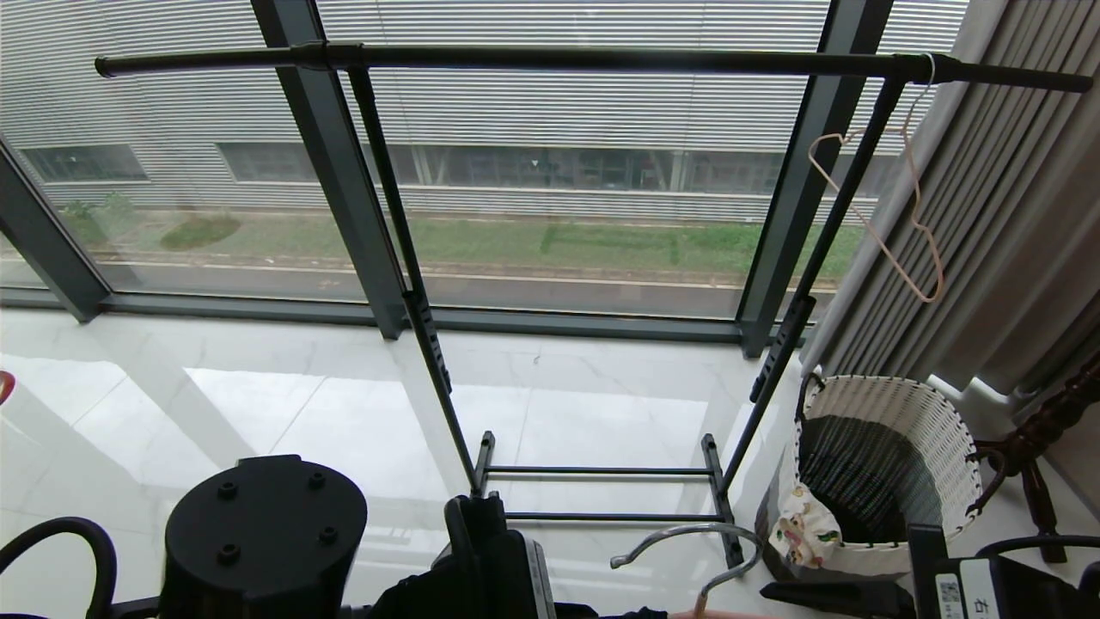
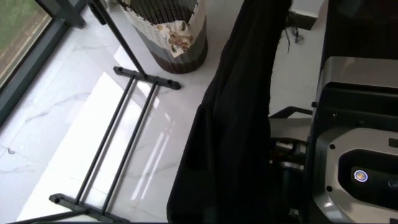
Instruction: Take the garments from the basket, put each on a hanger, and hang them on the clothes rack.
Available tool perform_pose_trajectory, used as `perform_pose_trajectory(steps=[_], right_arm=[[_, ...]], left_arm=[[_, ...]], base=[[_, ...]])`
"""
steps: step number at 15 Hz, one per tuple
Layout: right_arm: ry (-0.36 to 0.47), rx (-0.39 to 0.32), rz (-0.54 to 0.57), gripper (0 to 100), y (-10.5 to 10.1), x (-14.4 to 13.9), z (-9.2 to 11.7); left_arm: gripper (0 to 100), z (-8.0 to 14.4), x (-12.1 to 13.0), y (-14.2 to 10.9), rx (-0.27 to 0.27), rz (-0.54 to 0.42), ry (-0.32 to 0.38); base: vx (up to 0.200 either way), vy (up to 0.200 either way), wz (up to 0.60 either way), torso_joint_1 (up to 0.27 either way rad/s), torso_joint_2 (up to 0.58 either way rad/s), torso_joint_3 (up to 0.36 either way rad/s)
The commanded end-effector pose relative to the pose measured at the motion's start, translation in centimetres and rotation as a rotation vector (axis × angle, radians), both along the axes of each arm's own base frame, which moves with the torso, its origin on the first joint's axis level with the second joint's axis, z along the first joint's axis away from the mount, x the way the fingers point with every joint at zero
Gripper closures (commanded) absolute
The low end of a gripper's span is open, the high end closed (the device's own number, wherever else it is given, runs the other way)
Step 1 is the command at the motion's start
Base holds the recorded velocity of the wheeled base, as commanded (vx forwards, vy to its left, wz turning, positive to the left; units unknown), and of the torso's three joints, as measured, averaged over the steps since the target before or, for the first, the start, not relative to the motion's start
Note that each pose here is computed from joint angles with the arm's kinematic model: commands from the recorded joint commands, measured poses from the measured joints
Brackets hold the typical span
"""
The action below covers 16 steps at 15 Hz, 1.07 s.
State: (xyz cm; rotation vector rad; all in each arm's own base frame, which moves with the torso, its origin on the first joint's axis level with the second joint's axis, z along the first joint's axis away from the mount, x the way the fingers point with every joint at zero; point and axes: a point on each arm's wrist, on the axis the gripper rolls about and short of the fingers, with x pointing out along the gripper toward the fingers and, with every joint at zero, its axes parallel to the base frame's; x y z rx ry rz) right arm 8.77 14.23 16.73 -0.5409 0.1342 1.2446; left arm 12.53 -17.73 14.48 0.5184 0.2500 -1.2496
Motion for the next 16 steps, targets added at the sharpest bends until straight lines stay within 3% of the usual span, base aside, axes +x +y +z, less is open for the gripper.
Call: perform_pose_trajectory(steps=[1,4,8,9,11,13,16], right_arm=[[0.005,-0.01,-0.005,0,-0.1,0.0,-0.3],[0.001,-0.019,-0.1,0,-1.1,0.9,-0.6],[-0.003,-0.01,-0.16,0,-1.9,1.5,-0.4],[-0.004,-0.013,-0.156,0,-1.9,1.4,-0.5],[0.011,-0.027,-0.146,0,-2.0,1.3,-1.0],[0.066,-0.051,-0.159,0,-2.2,1.2,-2.2],[0.257,0.083,-0.272,0,-2.1,1.3,-2.4]], left_arm=[[100,-0.4,0.2,-0.2,0.015,0.009,0.013],[100,-0.9,0.5,-0.2,0.036,0.053,0.029],[100,-3.1,2.4,1.0,0.129,0.202,0.061],[100,-2.8,3.3,1.1,0.111,0.236,0.051],[100,-0.3,6.2,1.0,0.011,0.309,-0.019],[100,2.5,7.1,0.8,-0.09,0.344,-0.055],[100,4.7,6.2,1.0,-0.16,0.329,-0.105]], base=[[0.0,0.0,0.0,0.0,0.0,0.0],[0.0,0.0,0.0,0.0,0.0,0.0],[0.0,0.0,0.0,0.0,0.0,0.0],[0.0,0.0,0.0,0.0,0.0,0.0],[0.0,0.0,0.0,0.0,0.0,0.0],[0.0,0.0,0.0,0.0,0.0,0.0],[0.0,0.0,0.0,0.0,0.0,0.0]])
